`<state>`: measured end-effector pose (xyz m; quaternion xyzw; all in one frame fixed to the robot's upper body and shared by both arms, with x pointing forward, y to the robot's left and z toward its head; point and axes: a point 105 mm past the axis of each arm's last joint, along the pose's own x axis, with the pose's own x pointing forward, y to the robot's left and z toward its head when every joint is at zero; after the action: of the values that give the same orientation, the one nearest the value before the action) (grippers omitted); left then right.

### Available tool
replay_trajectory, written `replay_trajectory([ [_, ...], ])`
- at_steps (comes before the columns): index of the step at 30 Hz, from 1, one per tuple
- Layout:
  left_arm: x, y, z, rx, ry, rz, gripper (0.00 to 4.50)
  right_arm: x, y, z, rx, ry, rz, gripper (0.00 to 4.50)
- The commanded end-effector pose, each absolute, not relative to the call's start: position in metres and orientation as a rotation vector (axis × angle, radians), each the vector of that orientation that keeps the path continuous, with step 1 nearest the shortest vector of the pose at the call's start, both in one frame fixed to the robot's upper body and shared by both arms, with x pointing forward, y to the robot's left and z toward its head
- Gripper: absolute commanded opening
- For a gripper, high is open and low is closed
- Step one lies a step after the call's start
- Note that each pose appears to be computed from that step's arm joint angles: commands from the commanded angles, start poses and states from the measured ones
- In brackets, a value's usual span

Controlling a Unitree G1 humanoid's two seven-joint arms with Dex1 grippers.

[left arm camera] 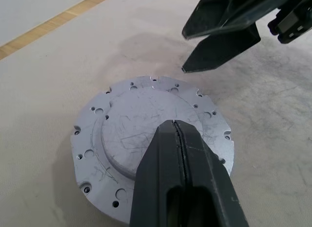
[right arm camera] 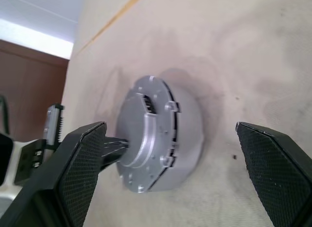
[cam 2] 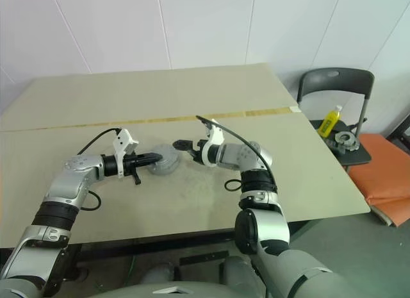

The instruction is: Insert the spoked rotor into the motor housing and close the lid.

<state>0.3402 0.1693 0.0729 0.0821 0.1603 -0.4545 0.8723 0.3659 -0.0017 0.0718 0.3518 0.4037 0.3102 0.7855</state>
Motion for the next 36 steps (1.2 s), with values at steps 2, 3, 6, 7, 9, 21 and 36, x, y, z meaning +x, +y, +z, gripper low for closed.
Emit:
replay_trajectory([
  [2, 0.334, 0.17, 0.059, 0.157, 0.394, -0.956, 0.0, 0.36, 0.026, 0.088, 0.847, 0.913, 0.733, 4.47],
  [3, 0.333, 0.17, 0.059, 0.157, 0.394, -0.956, 0.0, 0.36, 0.027, 0.089, 0.873, 0.925, 0.732, 4.47],
  [6, 0.333, 0.17, 0.059, 0.156, 0.394, -0.957, 0.0, 0.359, 0.03, 0.092, 0.923, 0.95, 0.735, 4.47],
  [7, 0.333, 0.17, 0.059, 0.156, 0.394, -0.957, 0.0, 0.359, 0.032, 0.092, 0.935, 0.96, 0.736, 4.47],
  [9, 0.332, 0.17, 0.058, 0.157, 0.395, -0.956, 0.0, 0.357, 0.034, 0.094, 0.945, 0.975, 0.742, 4.47],
  [21, 0.332, 0.171, 0.056, 0.156, 0.402, -0.953, 0.0, 0.346, 0.057, 0.098, 0.955, 1.026, 0.795, 4.47],
  [36, 0.333, 0.171, 0.054, 0.157, 0.405, -0.947, 0.0, 0.336, 0.096, 0.116, 0.988, 1.054, 0.889, 4.47],
])
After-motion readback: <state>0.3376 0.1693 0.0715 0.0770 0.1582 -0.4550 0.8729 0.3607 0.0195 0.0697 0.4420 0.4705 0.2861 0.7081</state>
